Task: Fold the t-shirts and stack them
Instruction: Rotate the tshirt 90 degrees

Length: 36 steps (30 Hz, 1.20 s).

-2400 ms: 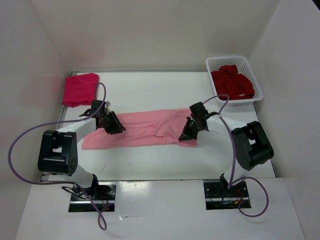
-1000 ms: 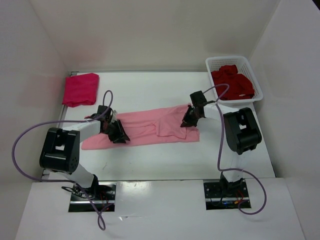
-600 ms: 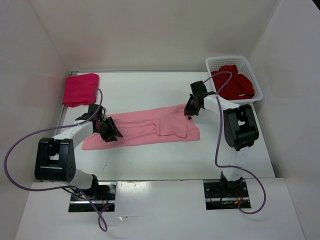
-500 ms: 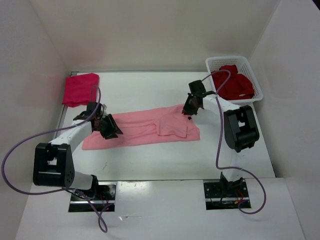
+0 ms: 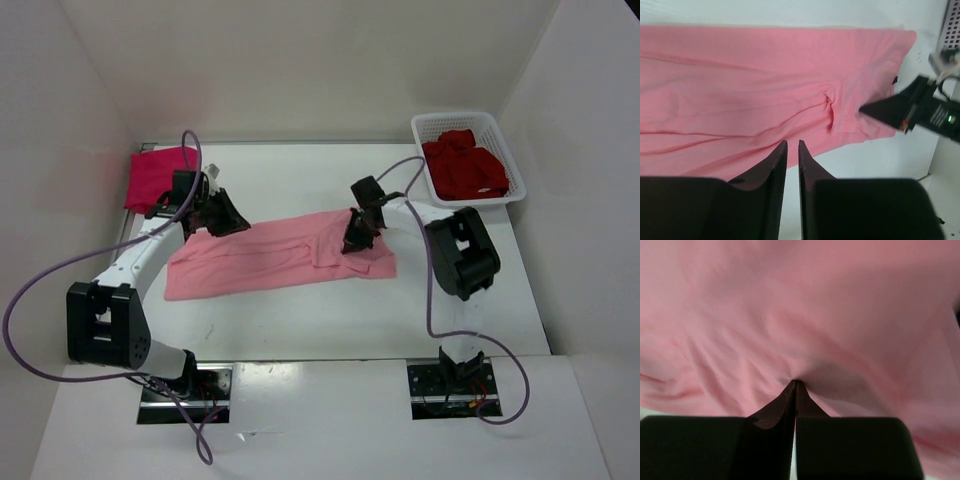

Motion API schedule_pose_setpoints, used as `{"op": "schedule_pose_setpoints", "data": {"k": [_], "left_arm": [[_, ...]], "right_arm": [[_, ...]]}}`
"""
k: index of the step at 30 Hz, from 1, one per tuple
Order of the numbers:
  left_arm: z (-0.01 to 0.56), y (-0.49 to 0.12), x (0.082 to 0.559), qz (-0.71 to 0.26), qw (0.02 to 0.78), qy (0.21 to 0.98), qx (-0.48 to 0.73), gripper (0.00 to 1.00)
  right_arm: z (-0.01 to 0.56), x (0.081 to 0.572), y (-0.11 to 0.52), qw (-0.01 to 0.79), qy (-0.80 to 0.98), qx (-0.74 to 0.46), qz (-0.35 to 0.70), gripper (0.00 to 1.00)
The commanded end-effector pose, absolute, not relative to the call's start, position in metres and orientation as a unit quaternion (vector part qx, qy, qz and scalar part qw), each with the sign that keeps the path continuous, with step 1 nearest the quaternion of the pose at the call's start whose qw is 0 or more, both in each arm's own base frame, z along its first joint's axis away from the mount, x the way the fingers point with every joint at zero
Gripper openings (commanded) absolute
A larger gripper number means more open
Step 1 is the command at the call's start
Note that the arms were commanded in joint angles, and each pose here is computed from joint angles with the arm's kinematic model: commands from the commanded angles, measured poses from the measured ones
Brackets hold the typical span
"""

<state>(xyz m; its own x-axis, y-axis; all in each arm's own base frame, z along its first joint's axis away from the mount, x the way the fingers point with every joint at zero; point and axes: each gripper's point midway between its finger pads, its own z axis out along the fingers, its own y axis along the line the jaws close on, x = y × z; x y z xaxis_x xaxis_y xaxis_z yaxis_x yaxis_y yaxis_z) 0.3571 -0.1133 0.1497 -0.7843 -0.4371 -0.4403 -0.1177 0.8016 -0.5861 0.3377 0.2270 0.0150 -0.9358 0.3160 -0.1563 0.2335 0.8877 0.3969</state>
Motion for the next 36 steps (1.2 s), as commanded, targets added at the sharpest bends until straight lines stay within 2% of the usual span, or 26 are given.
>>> {"op": "schedule_pose_setpoints", "data": {"k": [1, 3, 4, 5, 6, 7, 9, 10, 11, 12, 13, 14, 15, 16, 17, 18, 19, 20, 21, 22, 24, 28, 31, 32, 34, 36], "left_arm": [[0.162, -0.121, 0.365, -0.283, 0.308, 0.9, -0.127, 0.21], [0.162, -0.125, 0.364, -0.284, 0.306, 0.9, -0.123, 0.2], [0.16, -0.124, 0.362, -0.282, 0.304, 0.902, -0.119, 0.2], [0.164, -0.127, 0.361, -0.284, 0.307, 0.901, -0.114, 0.2], [0.162, -0.127, 0.359, -0.283, 0.302, 0.903, -0.115, 0.2], [0.165, -0.127, 0.356, -0.283, 0.302, 0.903, -0.115, 0.2], [0.164, -0.126, 0.351, -0.282, 0.298, 0.904, -0.116, 0.2], [0.163, -0.126, 0.348, -0.281, 0.292, 0.907, -0.118, 0.2], [0.163, -0.125, 0.345, -0.281, 0.294, 0.906, -0.118, 0.2], [0.166, -0.125, 0.343, -0.281, 0.295, 0.906, -0.117, 0.2], [0.165, -0.123, 0.341, -0.277, 0.297, 0.906, -0.119, 0.2], [0.169, -0.123, 0.341, -0.278, 0.302, 0.904, -0.118, 0.2], [0.167, -0.122, 0.34, -0.273, 0.299, 0.906, -0.121, 0.2], [0.167, -0.121, 0.34, -0.271, 0.3, 0.906, -0.127, 0.2], [0.17, -0.12, 0.34, -0.272, 0.304, 0.904, -0.126, 0.2], [0.169, -0.118, 0.341, -0.264, 0.308, 0.905, -0.129, 0.19], [0.172, -0.114, 0.342, -0.256, 0.316, 0.904, -0.133, 0.19], [0.175, -0.114, 0.341, -0.257, 0.32, 0.902, -0.132, 0.15], [0.174, -0.106, 0.344, -0.249, 0.325, 0.901, -0.142, 0.14], [0.171, -0.098, 0.344, -0.239, 0.328, 0.901, -0.153, 0.12], [0.165, -0.089, 0.344, -0.233, 0.327, 0.901, -0.165, 0.07], [0.161, -0.087, 0.352, -0.234, 0.327, 0.901, -0.164, 0.06], [0.161, -0.088, 0.357, -0.236, 0.332, 0.899, -0.162, 0.04], [0.161, -0.088, 0.357, -0.236, 0.332, 0.899, -0.162, 0.04], [0.162, -0.088, 0.359, -0.236, 0.337, 0.897, -0.161, 0.04], [0.166, -0.088, 0.358, -0.238, 0.341, 0.895, -0.16, 0.04]], "right_arm": [[0.006, 0.394, 0.245, 0.145, 0.963, 0.13, 0.187, 0.02], [0.019, 0.445, 0.255, 0.178, 0.956, 0.126, 0.195, 0.02], [-0.015, 0.454, 0.258, 0.157, 0.963, 0.123, 0.18, 0.0], [0.018, 0.497, 0.271, 0.2, 0.952, 0.112, 0.201, 0.0], [0.024, 0.515, 0.279, 0.21, 0.949, 0.111, 0.207, 0.0], [0.047, 0.559, 0.297, 0.257, 0.933, 0.099, 0.232, 0.0], [0.071, 0.568, 0.306, 0.259, 0.929, 0.093, 0.245, 0.03], [0.15, 0.584, 0.319, 0.331, 0.889, 0.078, 0.306, 0.06], [0.131, 0.578, 0.323, 0.305, 0.897, 0.079, 0.311, 0.08], [0.14, 0.572, 0.325, 0.295, 0.898, 0.074, 0.319, 0.17], [0.121, 0.561, 0.324, 0.27, 0.914, 0.069, 0.295, 0.21], [0.165, 0.545, 0.335, 0.299, 0.907, 0.042, 0.293, 0.25], [0.177, 0.536, 0.338, 0.313, 0.907, 0.025, 0.28, 0.3], [0.151, 0.52, 0.335, 0.291, 0.924, 0.007, 0.247, 0.4], [0.204, 0.499, 0.341, 0.321, 0.908, -0.008, 0.269, 0.45], [0.223, 0.502, 0.343, 0.357, 0.888, -0.012, 0.289, 0.5], [0.176, 0.475, 0.337, 0.299, 0.91, 0.003, 0.286, 0.53], [0.207, 0.459, 0.335, 0.315, 0.894, 0.005, 0.318, 0.51], [0.201, 0.443, 0.34, 0.298, 0.894, 0.005, 0.336, 0.42], [0.167, 0.421, 0.345, 0.254, 0.901, 0.015, 0.352, 0.19], [0.137, 0.381, 0.363, 0.211, 0.908, 0.004, 0.362, 0.02], [0.114, 0.347, 0.421, 0.164, 0.897, -0.018, 0.41, 0.0], [0.103, 0.337, 0.458, 0.156, 0.894, -0.029, 0.418, 0.28], [0.099, 0.338, 0.465, 0.156, 0.894, -0.021, 0.419, 0.45], [0.083, 0.347, 0.478, 0.155, 0.897, -0.008, 0.413, 0.54], [0.068, 0.355, 0.485, 0.155, 0.904, 0.019, 0.398, 0.58]]}}
